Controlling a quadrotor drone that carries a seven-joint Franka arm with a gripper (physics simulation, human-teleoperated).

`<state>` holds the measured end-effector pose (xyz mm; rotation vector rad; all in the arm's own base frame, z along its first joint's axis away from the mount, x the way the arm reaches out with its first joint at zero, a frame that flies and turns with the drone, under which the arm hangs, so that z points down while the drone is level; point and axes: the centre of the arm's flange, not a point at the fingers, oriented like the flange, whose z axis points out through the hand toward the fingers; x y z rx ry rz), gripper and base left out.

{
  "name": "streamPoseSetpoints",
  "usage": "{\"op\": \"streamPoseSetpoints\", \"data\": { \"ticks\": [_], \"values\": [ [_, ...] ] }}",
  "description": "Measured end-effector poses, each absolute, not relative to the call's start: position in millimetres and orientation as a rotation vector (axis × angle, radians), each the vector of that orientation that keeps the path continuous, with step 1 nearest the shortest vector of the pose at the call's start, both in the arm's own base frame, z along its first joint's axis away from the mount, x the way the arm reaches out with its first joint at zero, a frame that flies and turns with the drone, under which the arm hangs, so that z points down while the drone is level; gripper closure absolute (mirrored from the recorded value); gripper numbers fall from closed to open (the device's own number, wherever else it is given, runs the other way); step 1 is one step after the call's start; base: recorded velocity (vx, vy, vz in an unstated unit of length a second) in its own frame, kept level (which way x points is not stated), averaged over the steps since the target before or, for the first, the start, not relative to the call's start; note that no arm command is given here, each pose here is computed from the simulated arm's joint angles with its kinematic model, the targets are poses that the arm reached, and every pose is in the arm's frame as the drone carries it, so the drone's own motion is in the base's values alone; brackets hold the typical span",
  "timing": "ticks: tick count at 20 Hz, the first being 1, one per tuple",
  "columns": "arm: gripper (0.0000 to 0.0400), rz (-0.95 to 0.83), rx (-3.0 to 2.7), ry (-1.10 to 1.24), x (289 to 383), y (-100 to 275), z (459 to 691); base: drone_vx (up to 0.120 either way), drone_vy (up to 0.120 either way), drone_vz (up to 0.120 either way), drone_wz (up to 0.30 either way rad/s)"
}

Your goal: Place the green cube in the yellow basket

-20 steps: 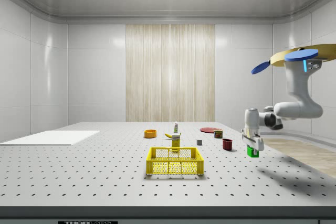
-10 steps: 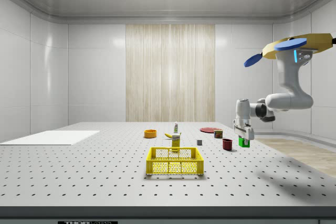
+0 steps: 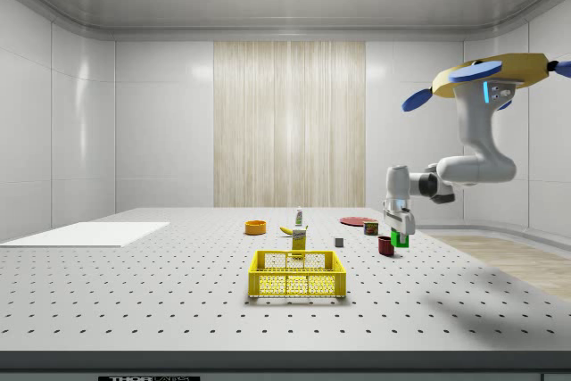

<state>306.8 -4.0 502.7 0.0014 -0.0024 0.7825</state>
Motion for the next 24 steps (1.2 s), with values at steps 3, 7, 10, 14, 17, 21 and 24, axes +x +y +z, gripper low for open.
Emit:
{"op": "streamPoseSetpoints", "data": {
  "ticks": [3,7,10,14,17,21,24],
  "values": [
    [0.0149,0.782,0.001,-0.002,306.8,-4.0,502.7,0.120,-0.107,0.000,0.000],
    [0.0149,0.782,0.001,-0.002,306.8,-4.0,502.7,0.120,0.000,0.000,0.000],
    [0.0149,0.783,0.001,-0.002,306.8,-4.0,502.7,0.120,-0.067,0.000,0.000],
    [0.0149,0.783,0.001,-0.002,306.8,-4.0,502.7,0.120,-0.010,0.000,0.000],
    [0.0149,0.783,0.001,-0.002,306.8,-4.0,502.7,0.120,-0.053,0.000,0.000],
    [0.0149,0.783,0.001,-0.002,306.8,-4.0,502.7,0.120,0.000,0.000,0.000],
    [0.0149,0.783,0.001,-0.002,306.8,-4.0,502.7,0.120,0.000,0.000,0.000]
  ]
}}
